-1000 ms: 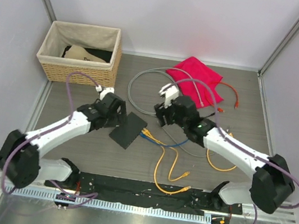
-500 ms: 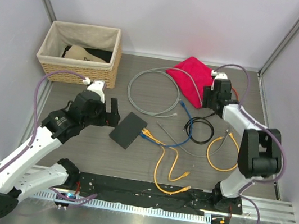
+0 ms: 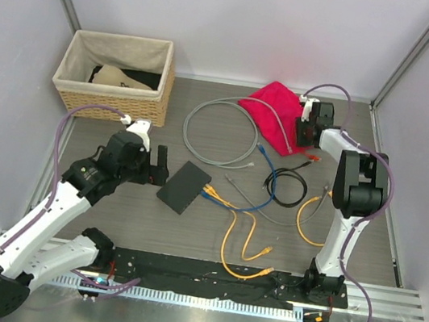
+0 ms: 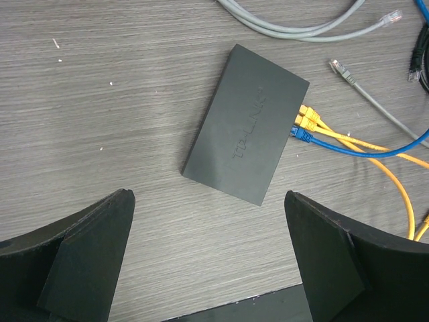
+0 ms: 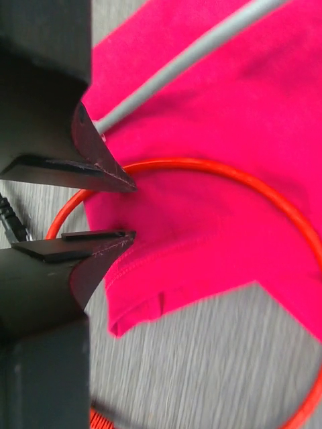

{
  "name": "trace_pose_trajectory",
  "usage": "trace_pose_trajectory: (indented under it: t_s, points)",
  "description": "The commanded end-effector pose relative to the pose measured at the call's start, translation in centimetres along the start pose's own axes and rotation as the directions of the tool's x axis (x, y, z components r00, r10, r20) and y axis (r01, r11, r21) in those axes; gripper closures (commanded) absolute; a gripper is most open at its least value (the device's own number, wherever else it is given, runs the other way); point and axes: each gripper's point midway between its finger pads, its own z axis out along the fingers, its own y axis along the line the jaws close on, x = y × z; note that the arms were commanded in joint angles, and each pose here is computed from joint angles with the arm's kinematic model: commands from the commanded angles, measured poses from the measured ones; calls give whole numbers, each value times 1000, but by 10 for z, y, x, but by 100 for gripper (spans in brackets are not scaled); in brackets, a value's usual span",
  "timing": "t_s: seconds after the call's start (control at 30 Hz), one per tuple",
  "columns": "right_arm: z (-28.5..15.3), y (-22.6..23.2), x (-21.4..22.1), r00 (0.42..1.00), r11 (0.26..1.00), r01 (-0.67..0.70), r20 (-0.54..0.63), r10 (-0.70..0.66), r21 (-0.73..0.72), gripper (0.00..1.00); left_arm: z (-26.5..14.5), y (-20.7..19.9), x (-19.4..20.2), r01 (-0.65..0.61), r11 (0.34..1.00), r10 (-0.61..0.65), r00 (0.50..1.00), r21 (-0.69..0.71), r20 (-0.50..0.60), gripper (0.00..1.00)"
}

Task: Insert the plug into the switch port
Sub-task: Pick up the connector from the center of the board.

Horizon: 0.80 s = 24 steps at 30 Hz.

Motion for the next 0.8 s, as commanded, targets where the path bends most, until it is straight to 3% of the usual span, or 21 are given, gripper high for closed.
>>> trace_pose_trajectory:
  t_s: [0.0,0.17,0.37,0.53,0.77]
  points:
    - [-5,17,-7,1000,993,23,-1,-23,-113,64,2,-2,-1,-12,1000,12,1000,23,2,0]
    - [-12,13,-9,1000,996,-2,0,2,-89,64,3,1,0,-6,1000,6,1000,12,-4,0]
    - [-34,1,-33,996,999,-23,82,25,-30,66,5,3,1,5,1000,-5,1000,3,-13,0]
    - [-38,21,-38,994,990,-2,109,18,-141,68,5,4,1,12,1000,-12,1000,-1,-14,0]
    - [-18,26,-21,998,986,-18,54,27,-165,68,5,5,1,14,1000,-14,1000,-2,-10,0]
